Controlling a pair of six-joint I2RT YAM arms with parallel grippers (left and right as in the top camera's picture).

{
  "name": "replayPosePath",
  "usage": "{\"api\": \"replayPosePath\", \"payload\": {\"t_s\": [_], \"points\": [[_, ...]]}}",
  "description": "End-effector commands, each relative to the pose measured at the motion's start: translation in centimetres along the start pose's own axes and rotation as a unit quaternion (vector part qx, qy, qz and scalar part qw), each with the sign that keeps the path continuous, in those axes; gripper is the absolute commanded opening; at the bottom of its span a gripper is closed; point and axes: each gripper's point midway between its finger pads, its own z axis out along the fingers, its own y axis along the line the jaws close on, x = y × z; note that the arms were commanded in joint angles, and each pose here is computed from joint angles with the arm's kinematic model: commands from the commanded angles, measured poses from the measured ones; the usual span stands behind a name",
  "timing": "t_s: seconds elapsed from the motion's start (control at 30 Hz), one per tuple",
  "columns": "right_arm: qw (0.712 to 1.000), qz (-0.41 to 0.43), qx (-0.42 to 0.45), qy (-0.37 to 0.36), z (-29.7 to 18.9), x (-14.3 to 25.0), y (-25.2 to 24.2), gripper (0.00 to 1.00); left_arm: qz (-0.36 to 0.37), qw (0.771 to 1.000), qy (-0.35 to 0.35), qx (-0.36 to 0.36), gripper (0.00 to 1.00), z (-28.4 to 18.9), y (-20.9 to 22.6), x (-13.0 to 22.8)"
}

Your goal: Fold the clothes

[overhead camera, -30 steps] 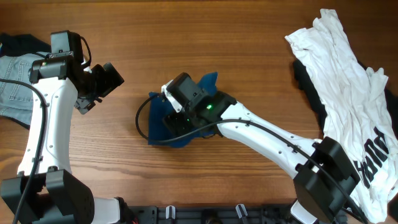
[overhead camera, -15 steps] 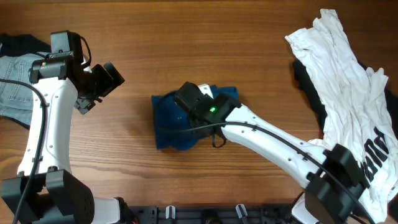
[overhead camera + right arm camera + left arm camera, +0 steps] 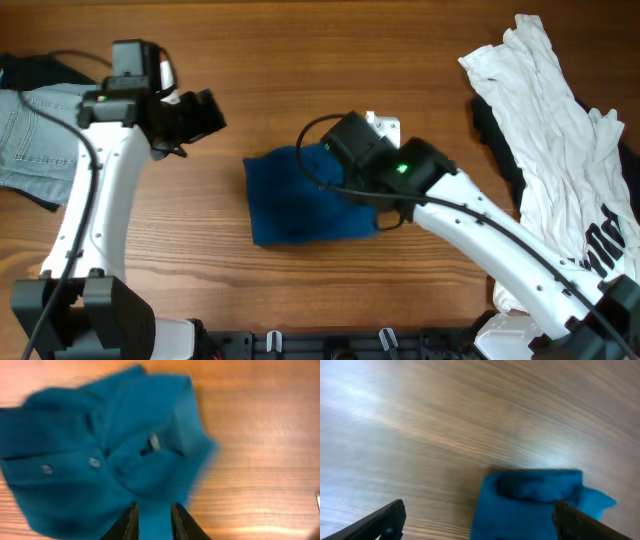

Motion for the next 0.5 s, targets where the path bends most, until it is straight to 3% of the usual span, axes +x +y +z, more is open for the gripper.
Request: {"api": "replayPosePath", "payload": {"t_s": [0.0, 0.23, 0.33, 0.47], "points": [[0.993, -0.068, -0.055, 0.078, 2.2, 2.5, 2.3, 0.22, 0.076, 0.996, 0.043, 0.014, 0.94, 3.2, -2.7, 2.0], [0.982, -0.061, -0.033, 0.176, 6.6, 6.7, 1.8, 0.24, 0.102, 0.983, 0.152, -0.002, 0.93, 9.6, -3.9, 6.8], [0.977, -0.064, -0.029, 0.204, 8.6, 8.6, 1.4, 0.24, 0.096, 0.973, 0.206, -0.049, 0.89, 12.1, -1.7, 8.9], [0.974, -0.101, -0.031, 0.202, 10.8, 9.2, 1.0, 0.37, 0.087, 0.947, 0.287, -0.112, 0.84, 13.1, 1.5, 12.4]]}}
